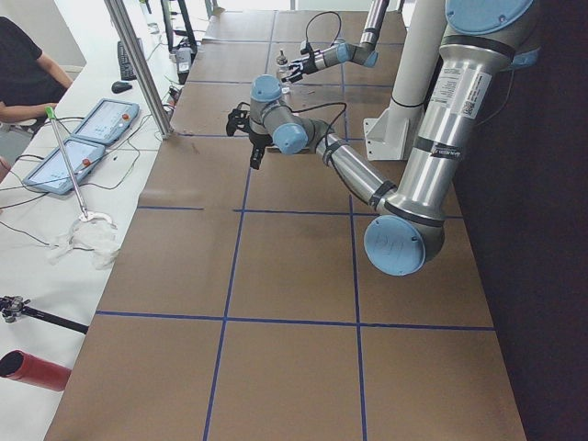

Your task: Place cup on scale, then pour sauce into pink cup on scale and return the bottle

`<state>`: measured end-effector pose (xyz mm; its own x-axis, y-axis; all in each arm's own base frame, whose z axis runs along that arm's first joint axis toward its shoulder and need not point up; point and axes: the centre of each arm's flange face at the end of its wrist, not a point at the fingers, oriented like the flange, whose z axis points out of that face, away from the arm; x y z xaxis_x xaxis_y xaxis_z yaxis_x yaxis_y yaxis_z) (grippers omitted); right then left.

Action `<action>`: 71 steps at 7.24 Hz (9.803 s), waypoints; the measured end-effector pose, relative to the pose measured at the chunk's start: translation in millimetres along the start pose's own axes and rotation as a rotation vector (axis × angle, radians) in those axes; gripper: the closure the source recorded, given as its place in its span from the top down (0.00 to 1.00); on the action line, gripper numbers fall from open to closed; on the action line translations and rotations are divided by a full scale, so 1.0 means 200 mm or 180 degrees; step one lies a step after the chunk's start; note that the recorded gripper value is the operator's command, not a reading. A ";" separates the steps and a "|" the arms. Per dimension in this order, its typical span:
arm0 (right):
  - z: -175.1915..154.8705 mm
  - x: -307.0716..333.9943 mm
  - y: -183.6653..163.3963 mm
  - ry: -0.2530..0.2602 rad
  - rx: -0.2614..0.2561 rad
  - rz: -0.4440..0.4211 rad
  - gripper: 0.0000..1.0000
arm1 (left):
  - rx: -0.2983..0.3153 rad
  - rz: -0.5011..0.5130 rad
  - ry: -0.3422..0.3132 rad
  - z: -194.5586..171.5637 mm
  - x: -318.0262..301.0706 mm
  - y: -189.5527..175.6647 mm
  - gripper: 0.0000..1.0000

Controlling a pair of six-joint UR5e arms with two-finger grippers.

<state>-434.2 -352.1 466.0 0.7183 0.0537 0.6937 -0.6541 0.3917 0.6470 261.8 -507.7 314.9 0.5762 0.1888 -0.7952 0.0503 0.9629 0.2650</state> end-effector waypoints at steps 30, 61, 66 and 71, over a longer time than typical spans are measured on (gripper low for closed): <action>-0.21 -1.12 -0.22 0.1188 0.0605 -0.4215 0.00 | -0.0063 -0.0012 -0.0079 -0.09 -0.01 0.06 0.68; -0.33 -0.42 -0.03 -0.0284 0.0943 -0.0086 0.00 | -0.0076 -0.0045 -0.0072 -0.07 0.01 0.05 0.68; -0.23 0.04 0.12 -0.0325 0.0492 -0.0198 0.00 | -0.0022 -0.0029 -0.0063 -0.11 0.03 0.05 0.69; -0.15 0.17 0.08 -0.0261 0.0390 -0.0149 0.00 | 0.0052 -0.0030 -0.0136 -0.11 0.02 0.04 0.69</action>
<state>-413.5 -316.2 490.4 0.7302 -0.0392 0.6821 -0.6480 0.2767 0.7096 246.2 -494.3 302.1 0.6099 0.1711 -0.7738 0.0690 0.9612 0.2669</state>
